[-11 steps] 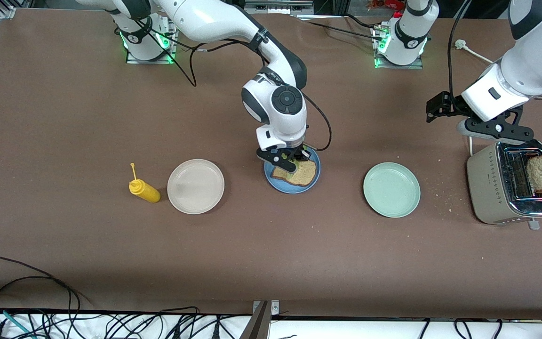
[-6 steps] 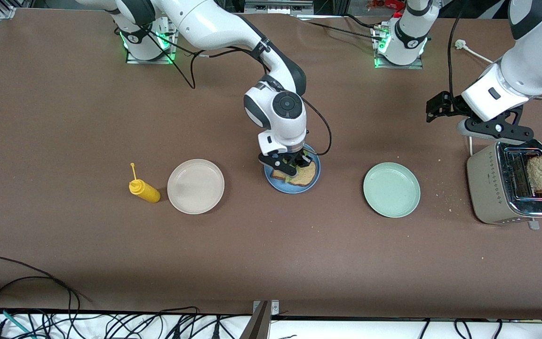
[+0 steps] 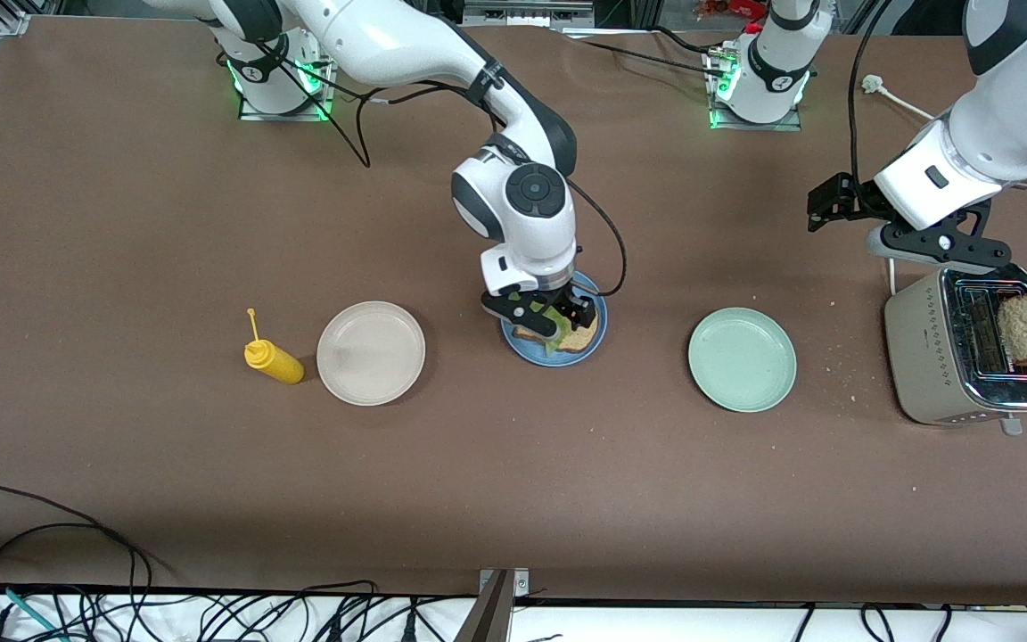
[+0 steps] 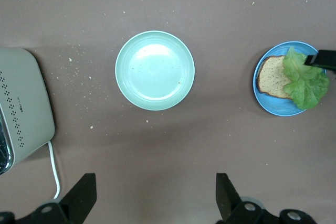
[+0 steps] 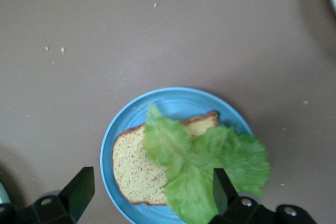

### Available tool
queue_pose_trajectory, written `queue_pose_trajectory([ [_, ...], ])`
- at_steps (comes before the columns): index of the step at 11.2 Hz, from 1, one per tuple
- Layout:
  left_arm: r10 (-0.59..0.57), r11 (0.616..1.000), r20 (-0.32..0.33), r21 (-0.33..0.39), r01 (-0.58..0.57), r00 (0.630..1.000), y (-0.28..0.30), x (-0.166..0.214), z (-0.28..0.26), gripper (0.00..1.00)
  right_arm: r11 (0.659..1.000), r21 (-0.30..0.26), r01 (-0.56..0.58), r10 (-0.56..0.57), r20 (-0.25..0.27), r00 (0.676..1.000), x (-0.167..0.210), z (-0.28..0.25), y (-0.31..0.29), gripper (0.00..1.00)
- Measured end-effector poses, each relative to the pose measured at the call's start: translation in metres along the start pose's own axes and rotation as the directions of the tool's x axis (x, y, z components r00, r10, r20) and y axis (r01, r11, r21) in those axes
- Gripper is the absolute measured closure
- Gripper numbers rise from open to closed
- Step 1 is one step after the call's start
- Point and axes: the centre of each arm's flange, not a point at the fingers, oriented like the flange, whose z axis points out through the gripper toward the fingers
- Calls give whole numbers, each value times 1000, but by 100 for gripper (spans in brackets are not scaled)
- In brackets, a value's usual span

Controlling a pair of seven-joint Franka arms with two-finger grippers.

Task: Make sandwich in blue plate with both arms
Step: 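Lower the lettuce onto the bread and open the right gripper, then move the right gripper back toward the yellow squeeze bottle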

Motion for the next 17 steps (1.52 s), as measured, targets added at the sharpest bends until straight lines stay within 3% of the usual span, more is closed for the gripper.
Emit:
queue_pose_trajectory([
  [3,0,1000,0,0,0,1000,0,0,0,0,998,-34,47,-47,16,999,28,-52,10,0],
  [6,0,1000,1,0,0,1000,0,0,0,0,990,-47,132,-131,25,991,48,-68,19,0],
  [10,0,1000,2,0,0,1000,0,0,0,0,935,-69,347,-343,61,937,161,-86,88,0],
  [13,0,1000,3,0,0,1000,0,0,0,0,869,-34,494,-485,144,863,228,-120,154,0],
  [17,0,1000,3,0,0,1000,0,0,0,0,719,36,694,-683,218,697,290,-155,229,0],
])
